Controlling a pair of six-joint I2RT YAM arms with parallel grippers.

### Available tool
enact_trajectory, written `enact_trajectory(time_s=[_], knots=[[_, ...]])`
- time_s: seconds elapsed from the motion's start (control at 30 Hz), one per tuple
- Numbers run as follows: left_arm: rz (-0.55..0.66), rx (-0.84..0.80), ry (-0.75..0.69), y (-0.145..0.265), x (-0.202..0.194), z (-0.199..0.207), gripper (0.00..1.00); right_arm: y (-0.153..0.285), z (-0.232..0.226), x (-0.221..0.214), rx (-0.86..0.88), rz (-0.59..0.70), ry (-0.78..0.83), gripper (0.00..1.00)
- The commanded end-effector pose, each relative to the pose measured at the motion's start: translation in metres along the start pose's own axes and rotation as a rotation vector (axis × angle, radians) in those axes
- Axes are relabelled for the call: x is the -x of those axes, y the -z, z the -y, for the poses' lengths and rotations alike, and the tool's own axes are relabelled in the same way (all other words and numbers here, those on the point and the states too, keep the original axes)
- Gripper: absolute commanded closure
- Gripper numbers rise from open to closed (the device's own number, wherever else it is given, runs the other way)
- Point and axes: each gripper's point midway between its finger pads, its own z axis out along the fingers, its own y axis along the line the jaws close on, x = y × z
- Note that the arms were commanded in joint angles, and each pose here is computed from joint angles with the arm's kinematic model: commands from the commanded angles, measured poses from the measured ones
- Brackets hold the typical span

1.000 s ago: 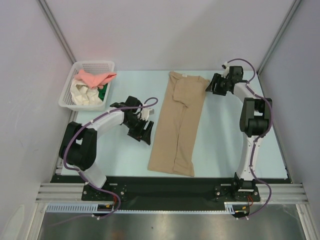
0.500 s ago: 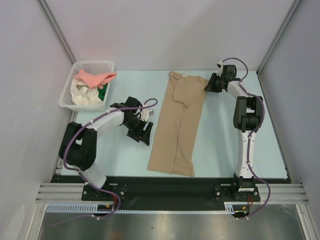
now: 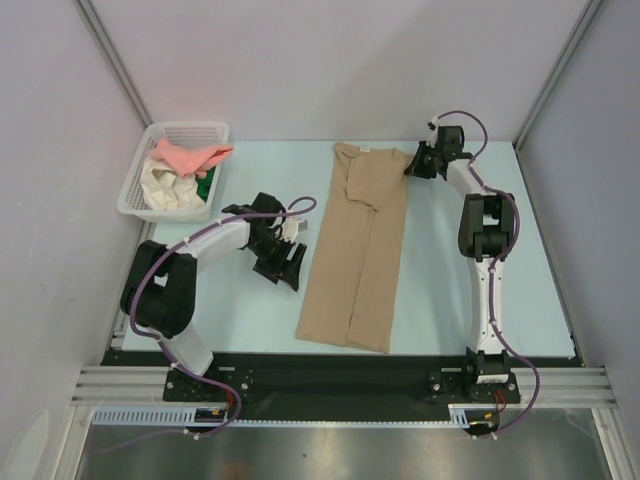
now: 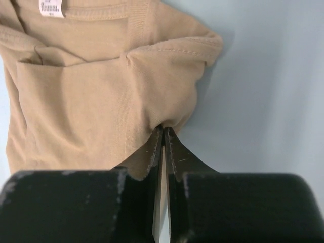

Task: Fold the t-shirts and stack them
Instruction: Fold the tshirt

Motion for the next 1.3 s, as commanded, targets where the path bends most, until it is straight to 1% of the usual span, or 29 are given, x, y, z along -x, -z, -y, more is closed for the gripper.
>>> enact_trajectory(time_s=[0.0, 0.03, 0.17, 0.27, 0.3, 0.33, 0.37, 0.4, 0.43, 0.47, 0.5, 0.53, 0.57, 0.6, 0.67, 0.7, 0.77, 0.8, 0.83, 0.87, 0.9, 0.93, 1.0, 1.03, 1.1, 1.13, 1.17, 1.27], knots=[[0.033, 0.018, -0.028, 0.009, 0.014, -0.002, 0.26, -0.006, -0.003, 0.033, -0.023, 0.1, 0.034, 0.94], [0.035, 0.021, -0.028, 0.009, 0.014, -0.003, 0.26, -0.005, -0.004, 0.044, -0.02, 0.124, 0.037, 0.94], [0.031, 0.033, -0.038, 0.009, 0.014, -0.004, 0.26, -0.009, -0.005, 0.056, -0.022, 0.163, 0.055, 0.94], [0.029, 0.036, -0.046, 0.01, 0.017, -0.004, 0.23, -0.01, -0.003, 0.063, -0.026, 0.188, 0.06, 0.93], [0.038, 0.037, -0.053, 0.013, 0.02, -0.003, 0.21, -0.01, -0.001, 0.064, -0.038, 0.191, 0.059, 0.84], [0.046, 0.052, -0.058, 0.015, 0.023, -0.005, 0.2, -0.003, -0.005, 0.072, -0.04, 0.205, 0.063, 0.79], [0.057, 0.069, -0.062, 0.019, 0.025, -0.006, 0.2, 0.003, -0.004, 0.074, -0.044, 0.206, 0.065, 0.76], [0.078, 0.083, -0.066, 0.025, 0.03, -0.006, 0.19, 0.01, -0.008, 0.078, -0.039, 0.211, 0.081, 0.65], [0.091, 0.097, -0.056, 0.029, 0.031, -0.006, 0.16, 0.035, -0.02, 0.098, -0.032, 0.251, 0.092, 0.57], [0.106, 0.119, -0.055, 0.033, 0.033, -0.008, 0.14, 0.045, -0.021, 0.102, -0.038, 0.259, 0.086, 0.51], [0.133, 0.126, -0.056, 0.039, 0.035, -0.007, 0.11, 0.05, -0.019, 0.087, -0.043, 0.216, 0.055, 0.46], [0.144, 0.129, -0.047, 0.041, 0.036, -0.006, 0.11, 0.06, -0.019, 0.085, -0.035, 0.201, 0.036, 0.44], [0.154, 0.122, -0.028, 0.043, 0.036, -0.004, 0.11, 0.084, -0.036, 0.094, -0.006, 0.217, 0.036, 0.43], [0.177, 0.121, -0.019, 0.045, 0.039, -0.002, 0.12, 0.082, -0.032, 0.057, 0.001, 0.12, -0.003, 0.43], [0.195, 0.11, 0.053, 0.045, 0.04, 0.001, 0.13, 0.097, -0.038, 0.029, 0.02, 0.049, -0.066, 0.44], [0.196, 0.087, 0.073, 0.041, 0.041, 0.004, 0.15, 0.111, -0.043, -0.003, 0.048, -0.027, -0.106, 0.46], [0.184, 0.041, 0.127, 0.035, 0.04, 0.012, 0.18, 0.127, -0.048, -0.041, 0.066, -0.108, -0.175, 0.47], [0.172, 0.004, 0.139, 0.03, 0.04, 0.017, 0.21, 0.151, -0.064, -0.044, 0.109, -0.109, -0.185, 0.48], [0.149, -0.013, 0.163, 0.023, 0.038, 0.017, 0.23, 0.157, -0.056, -0.094, 0.096, -0.209, -0.245, 0.48], [0.134, -0.02, 0.17, 0.02, 0.036, 0.017, 0.23, 0.167, -0.065, -0.113, 0.116, -0.258, -0.291, 0.48], [0.118, -0.024, 0.18, 0.016, 0.034, 0.017, 0.24, 0.188, -0.075, -0.123, 0.135, -0.264, -0.3, 0.48], [0.095, -0.031, 0.191, 0.011, 0.031, 0.016, 0.25, 0.197, -0.071, -0.162, 0.117, -0.339, -0.348, 0.48], [0.075, -0.045, 0.214, 0.006, 0.027, 0.015, 0.26, 0.223, -0.084, -0.19, 0.122, -0.386, -0.369, 0.49], [0.057, -0.071, 0.225, 0.003, 0.023, 0.018, 0.26, 0.233, -0.08, -0.222, 0.098, -0.446, -0.398, 0.49], [0.033, -0.097, 0.243, -0.003, 0.015, 0.02, 0.25, 0.248, -0.084, -0.249, 0.078, -0.503, -0.406, 0.5], [0.026, -0.114, 0.246, -0.003, 0.012, 0.023, 0.25, 0.257, -0.087, -0.255, 0.078, -0.504, -0.399, 0.5], [0.008, -0.122, 0.255, -0.007, 0.004, 0.024, 0.24, 0.264, -0.086, -0.275, 0.065, -0.545, -0.42, 0.51], [-0.017, -0.171, 0.281, -0.012, -0.009, 0.031, 0.25, 0.274, -0.088, -0.295, 0.058, -0.579, -0.429, 0.52]])
